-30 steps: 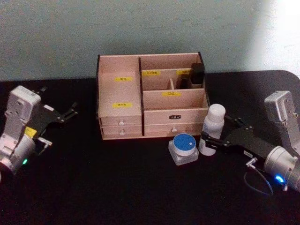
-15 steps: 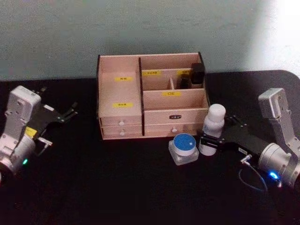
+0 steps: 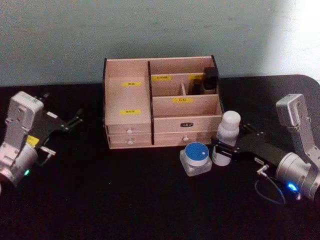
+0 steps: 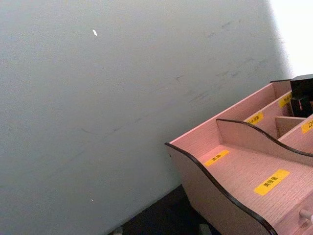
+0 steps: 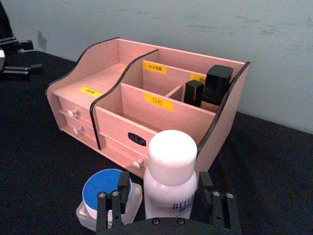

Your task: Pick up the facial cleanser and watermelon frost from the table and place them into the tiered storage box.

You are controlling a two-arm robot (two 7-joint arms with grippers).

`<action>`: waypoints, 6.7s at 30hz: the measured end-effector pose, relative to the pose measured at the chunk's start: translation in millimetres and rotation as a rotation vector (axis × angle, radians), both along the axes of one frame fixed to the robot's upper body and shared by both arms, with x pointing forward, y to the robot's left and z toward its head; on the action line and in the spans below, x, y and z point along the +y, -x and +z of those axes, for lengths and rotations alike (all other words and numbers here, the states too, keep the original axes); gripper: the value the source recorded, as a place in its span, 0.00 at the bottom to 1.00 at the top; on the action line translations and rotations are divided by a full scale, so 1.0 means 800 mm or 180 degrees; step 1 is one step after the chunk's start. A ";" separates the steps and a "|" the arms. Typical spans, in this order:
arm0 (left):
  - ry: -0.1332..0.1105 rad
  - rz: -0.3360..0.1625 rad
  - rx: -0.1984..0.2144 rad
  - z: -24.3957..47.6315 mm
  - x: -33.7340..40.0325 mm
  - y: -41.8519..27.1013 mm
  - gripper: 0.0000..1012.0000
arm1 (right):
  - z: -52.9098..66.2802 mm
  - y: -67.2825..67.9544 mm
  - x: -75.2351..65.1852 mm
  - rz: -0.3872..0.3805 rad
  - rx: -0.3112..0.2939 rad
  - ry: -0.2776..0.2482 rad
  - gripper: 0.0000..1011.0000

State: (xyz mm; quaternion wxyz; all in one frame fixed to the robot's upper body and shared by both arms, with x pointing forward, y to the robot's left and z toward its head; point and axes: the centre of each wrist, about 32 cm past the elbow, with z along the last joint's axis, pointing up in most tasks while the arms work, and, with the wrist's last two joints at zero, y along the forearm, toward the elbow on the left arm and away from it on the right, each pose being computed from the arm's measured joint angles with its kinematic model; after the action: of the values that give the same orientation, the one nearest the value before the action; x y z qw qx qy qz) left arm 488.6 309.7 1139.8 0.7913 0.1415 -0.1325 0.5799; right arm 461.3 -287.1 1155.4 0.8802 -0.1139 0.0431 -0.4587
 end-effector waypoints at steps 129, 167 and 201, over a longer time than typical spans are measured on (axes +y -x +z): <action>0.0000 0.0000 0.0000 0.0000 0.0000 0.0000 0.99 | 0.112 -0.184 0.099 0.0243 -0.0048 -0.0135 0.58; 0.0000 0.0000 0.0000 0.0000 0.0000 0.0000 0.99 | 0.076 -0.189 0.107 0.0226 0.0181 0.0012 0.58; 0.0000 0.0000 0.0000 0.0000 0.0000 0.0000 0.99 | 0.075 -0.189 0.107 0.0216 0.0200 0.0021 0.99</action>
State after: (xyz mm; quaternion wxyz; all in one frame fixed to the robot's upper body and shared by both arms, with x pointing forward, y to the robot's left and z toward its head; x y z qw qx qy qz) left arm 488.6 309.7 1139.8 0.7913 0.1415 -0.1324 0.5799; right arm 612.3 -201.8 1215.6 0.8931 -0.1325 0.0653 -0.4249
